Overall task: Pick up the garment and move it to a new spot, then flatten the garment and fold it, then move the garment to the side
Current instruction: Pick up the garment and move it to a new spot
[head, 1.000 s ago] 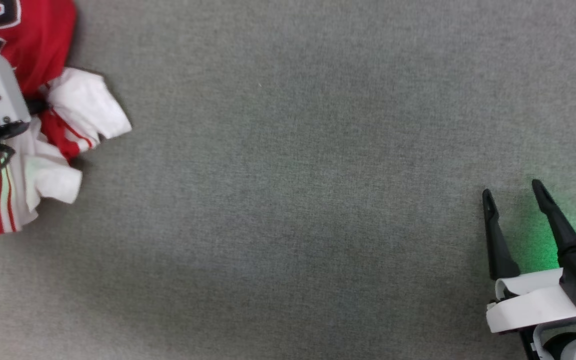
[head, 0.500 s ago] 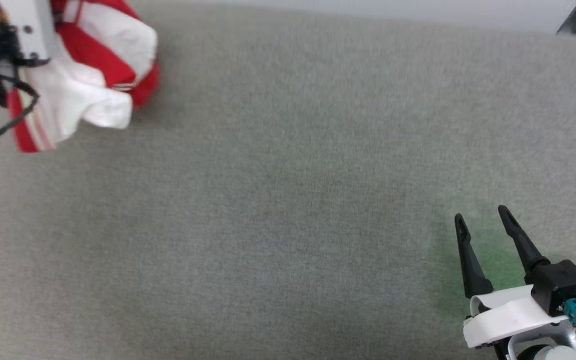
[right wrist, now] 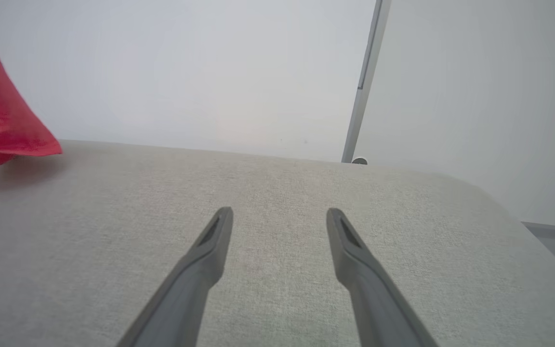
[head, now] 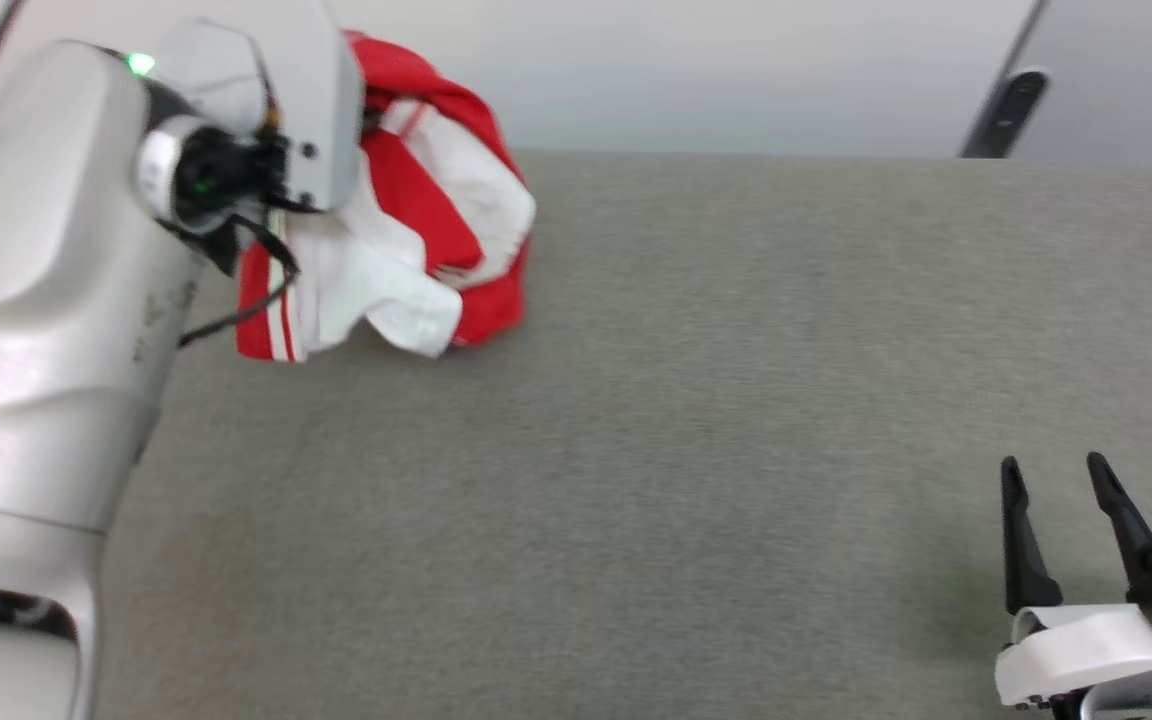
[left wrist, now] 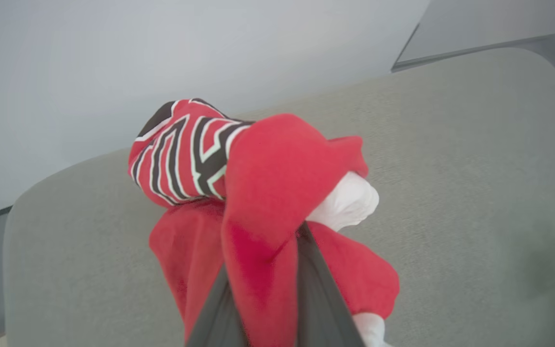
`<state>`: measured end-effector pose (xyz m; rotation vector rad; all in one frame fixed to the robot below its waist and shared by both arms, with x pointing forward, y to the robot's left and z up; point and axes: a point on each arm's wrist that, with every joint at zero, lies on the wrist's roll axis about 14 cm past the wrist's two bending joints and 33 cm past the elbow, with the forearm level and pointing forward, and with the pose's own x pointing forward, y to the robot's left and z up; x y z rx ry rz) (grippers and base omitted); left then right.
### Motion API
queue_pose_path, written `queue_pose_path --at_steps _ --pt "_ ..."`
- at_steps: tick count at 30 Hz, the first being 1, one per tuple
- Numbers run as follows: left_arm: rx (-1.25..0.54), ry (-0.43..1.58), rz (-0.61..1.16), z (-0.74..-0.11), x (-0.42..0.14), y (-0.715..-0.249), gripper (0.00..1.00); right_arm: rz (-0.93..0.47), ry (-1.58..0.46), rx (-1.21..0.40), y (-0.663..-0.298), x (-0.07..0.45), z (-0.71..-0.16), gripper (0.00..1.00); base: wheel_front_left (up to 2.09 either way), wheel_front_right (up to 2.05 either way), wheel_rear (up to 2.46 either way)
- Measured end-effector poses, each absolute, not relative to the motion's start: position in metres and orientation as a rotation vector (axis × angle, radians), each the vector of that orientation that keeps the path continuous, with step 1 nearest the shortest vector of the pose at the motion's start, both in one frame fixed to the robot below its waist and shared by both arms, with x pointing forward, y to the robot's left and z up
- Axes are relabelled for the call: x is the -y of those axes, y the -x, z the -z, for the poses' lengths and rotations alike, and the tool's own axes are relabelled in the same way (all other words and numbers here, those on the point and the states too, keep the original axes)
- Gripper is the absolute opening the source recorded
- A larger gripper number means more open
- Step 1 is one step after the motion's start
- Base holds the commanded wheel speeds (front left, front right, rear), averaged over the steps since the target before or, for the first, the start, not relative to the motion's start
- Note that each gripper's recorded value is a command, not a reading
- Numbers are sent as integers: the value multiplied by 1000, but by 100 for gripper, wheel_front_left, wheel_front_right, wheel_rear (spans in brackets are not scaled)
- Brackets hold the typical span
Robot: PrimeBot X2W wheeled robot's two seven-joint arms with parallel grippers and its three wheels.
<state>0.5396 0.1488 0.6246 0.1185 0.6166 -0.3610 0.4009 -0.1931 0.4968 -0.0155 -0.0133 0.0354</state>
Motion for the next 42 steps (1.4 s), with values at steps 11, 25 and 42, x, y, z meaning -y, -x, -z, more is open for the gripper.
queue_pose_path --at_steps 11,25,42 --pt "-699 -204 764 -603 14 -513 0 251 23 -16 -339 285 -489 100 0 0 0" --pt "-937 -321 959 -520 84 -469 0 394 -16 -22 -291 319 -485 100 0 0 0" --pt "-1186 -361 931 -429 56 -449 100 410 -18 -45 -295 324 -478 100 0 0 0"
